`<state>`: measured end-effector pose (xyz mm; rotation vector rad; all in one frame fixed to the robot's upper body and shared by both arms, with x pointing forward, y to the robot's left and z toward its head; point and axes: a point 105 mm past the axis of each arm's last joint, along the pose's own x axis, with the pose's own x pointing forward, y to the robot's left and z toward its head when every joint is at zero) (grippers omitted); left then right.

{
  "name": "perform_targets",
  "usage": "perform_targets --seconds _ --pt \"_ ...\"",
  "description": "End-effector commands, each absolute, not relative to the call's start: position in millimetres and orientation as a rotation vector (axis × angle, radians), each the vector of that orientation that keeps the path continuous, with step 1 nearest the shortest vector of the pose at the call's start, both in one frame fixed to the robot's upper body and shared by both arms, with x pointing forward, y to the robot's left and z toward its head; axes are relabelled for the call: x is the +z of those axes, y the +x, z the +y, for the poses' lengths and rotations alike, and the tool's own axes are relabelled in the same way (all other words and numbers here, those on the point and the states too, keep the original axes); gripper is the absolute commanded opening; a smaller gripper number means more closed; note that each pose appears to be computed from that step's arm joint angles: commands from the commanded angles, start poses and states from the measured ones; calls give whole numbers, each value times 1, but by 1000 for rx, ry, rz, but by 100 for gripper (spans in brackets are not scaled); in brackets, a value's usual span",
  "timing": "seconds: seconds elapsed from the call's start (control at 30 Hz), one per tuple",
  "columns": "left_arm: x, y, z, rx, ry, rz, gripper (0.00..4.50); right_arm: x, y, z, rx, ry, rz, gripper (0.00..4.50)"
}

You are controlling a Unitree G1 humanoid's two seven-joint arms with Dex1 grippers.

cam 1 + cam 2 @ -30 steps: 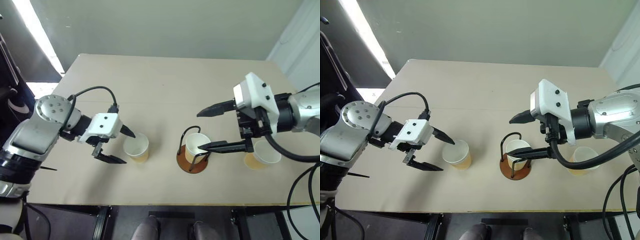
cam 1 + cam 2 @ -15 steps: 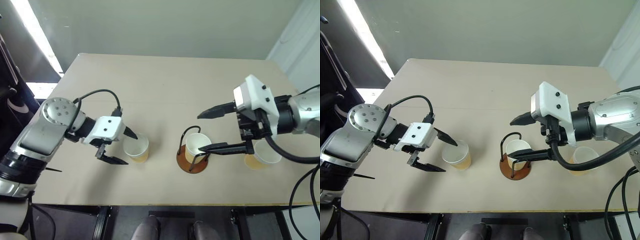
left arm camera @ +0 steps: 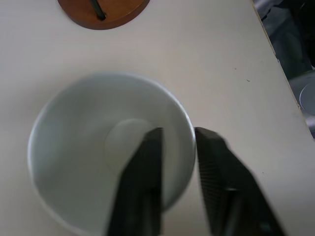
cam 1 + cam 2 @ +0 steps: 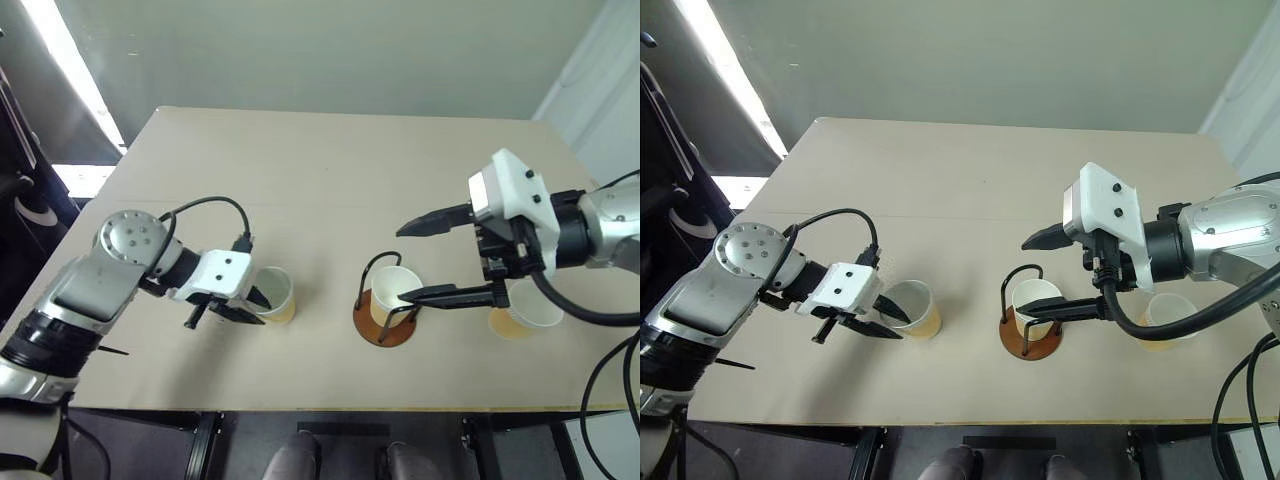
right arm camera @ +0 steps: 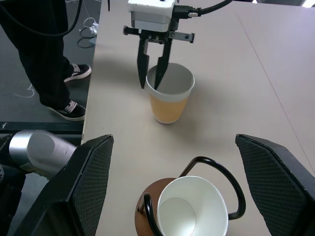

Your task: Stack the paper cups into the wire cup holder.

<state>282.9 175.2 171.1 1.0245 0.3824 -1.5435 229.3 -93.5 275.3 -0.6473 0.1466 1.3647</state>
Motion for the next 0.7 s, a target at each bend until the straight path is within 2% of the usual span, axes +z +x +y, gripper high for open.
perform_targets --seconds 0.03,0.37,0.57,0.7 --pt "172 280 176 -1572 1041 389 2 286 228 -97 1337 -671 97 407" --pt "175 281 174 -1577 1033 381 2 286 229 -102 1316 -677 111 407" --pt "208 290 163 -1551 981 275 2 287 230 -118 1274 -689 158 407" --pt "245 284 144 -1601 851 146 2 282 230 -127 1257 -676 199 407"
